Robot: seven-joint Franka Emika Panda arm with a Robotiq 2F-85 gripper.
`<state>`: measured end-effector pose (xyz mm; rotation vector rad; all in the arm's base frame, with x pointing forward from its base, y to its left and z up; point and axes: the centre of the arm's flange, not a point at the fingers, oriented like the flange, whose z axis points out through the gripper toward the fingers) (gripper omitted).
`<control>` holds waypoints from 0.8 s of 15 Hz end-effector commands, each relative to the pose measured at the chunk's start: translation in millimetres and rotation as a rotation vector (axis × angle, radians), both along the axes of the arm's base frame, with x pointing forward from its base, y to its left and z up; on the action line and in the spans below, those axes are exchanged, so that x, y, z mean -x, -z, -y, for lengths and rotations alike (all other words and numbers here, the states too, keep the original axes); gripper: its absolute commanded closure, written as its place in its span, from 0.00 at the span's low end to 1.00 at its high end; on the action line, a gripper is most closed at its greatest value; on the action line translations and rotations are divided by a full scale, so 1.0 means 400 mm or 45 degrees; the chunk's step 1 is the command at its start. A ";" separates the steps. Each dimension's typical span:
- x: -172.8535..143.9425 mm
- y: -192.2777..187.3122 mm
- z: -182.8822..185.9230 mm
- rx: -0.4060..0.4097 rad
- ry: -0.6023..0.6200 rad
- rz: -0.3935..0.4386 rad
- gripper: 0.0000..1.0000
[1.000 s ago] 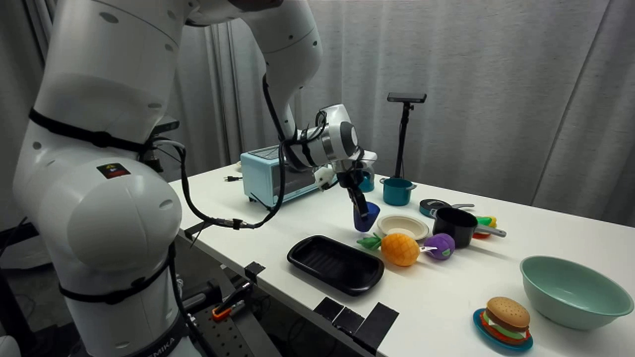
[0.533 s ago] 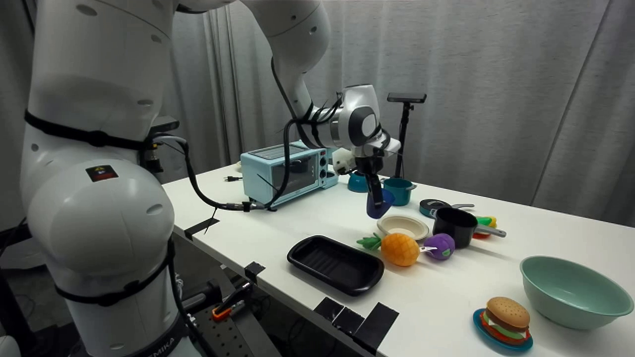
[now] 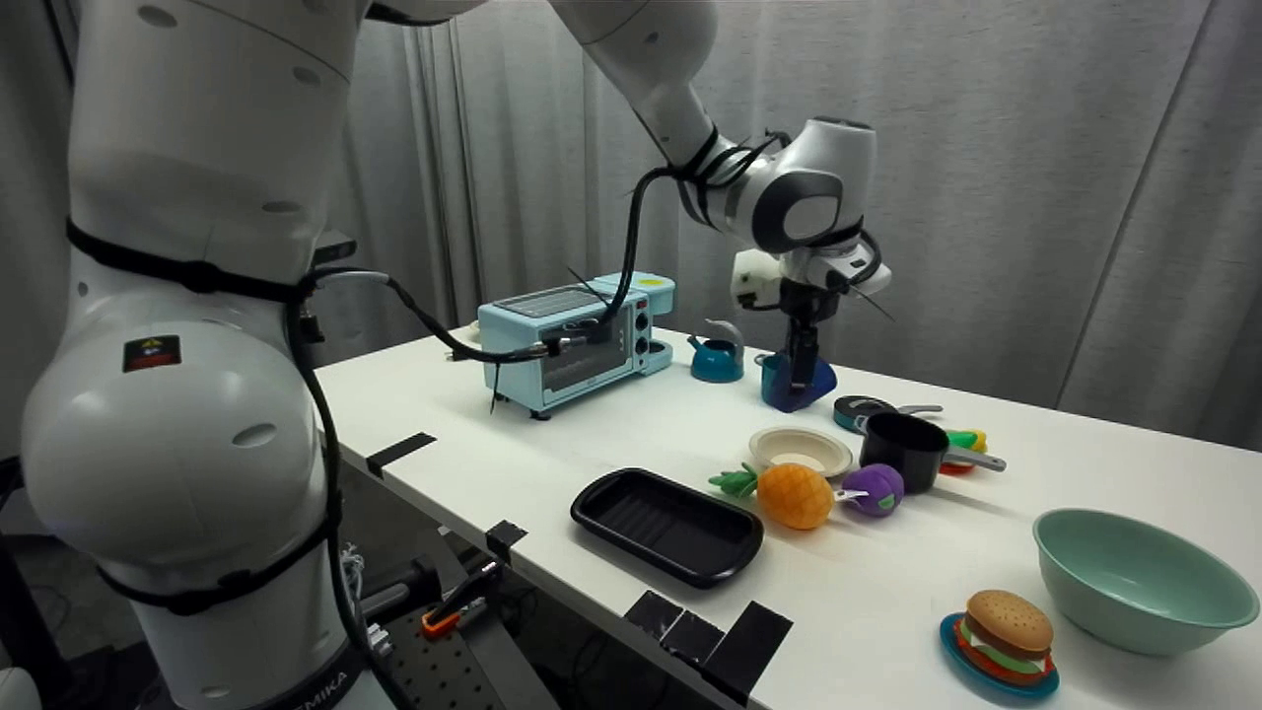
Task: Pour the contents in the blue cup on the beige plate
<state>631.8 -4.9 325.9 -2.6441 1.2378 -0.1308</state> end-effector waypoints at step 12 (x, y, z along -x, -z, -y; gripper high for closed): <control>-0.158 0.110 -0.078 -0.284 -0.064 -0.229 0.48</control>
